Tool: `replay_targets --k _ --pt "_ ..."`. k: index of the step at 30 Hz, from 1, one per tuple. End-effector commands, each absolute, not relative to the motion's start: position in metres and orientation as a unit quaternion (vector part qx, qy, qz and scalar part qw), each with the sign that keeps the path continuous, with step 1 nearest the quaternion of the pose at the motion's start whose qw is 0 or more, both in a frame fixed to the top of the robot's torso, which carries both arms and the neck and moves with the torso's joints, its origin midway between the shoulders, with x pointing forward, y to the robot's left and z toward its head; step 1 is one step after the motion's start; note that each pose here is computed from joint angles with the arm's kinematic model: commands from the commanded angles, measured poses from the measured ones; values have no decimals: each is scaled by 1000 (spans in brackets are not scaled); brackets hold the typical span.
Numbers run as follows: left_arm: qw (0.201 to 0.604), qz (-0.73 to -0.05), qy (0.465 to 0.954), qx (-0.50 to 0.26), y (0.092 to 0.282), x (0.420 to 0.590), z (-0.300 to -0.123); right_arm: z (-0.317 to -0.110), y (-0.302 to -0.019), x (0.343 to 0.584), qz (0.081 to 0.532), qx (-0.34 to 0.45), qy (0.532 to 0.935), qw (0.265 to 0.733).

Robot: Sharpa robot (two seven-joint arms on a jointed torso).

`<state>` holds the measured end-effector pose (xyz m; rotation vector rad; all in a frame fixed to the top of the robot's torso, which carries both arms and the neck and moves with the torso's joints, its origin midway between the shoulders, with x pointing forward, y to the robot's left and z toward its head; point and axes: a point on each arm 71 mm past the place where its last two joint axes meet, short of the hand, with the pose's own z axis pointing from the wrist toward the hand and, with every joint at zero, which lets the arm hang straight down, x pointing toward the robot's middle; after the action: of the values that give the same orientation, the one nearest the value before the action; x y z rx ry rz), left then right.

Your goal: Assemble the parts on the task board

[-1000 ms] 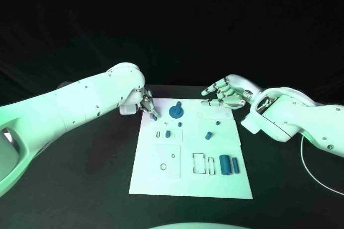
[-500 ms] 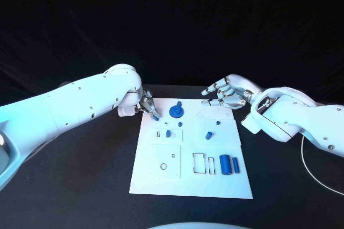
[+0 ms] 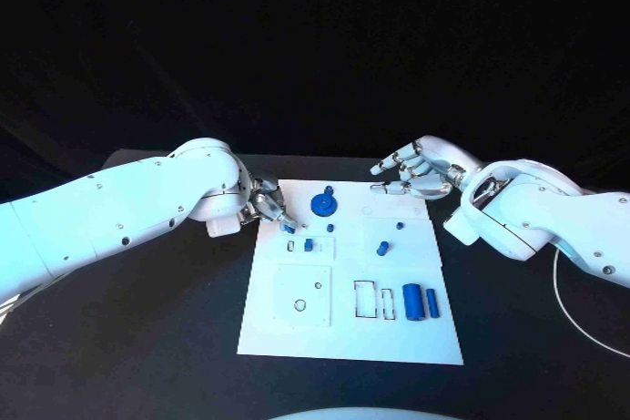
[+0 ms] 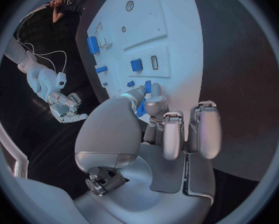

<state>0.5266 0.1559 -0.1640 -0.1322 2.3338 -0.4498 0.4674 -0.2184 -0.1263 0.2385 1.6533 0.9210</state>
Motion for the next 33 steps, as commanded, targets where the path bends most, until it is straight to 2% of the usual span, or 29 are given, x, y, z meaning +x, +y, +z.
replay_targets --k 1,14,33 --pt "393 -214 893 -51 152 518 -165 -126 -218 466 396 95 707 578" --pt "375 -206 903 -35 158 501 -192 -127 -219 467 398 102 708 575" --pt "388 -183 903 -31 162 501 -195 -128 -219 467 398 103 708 574"
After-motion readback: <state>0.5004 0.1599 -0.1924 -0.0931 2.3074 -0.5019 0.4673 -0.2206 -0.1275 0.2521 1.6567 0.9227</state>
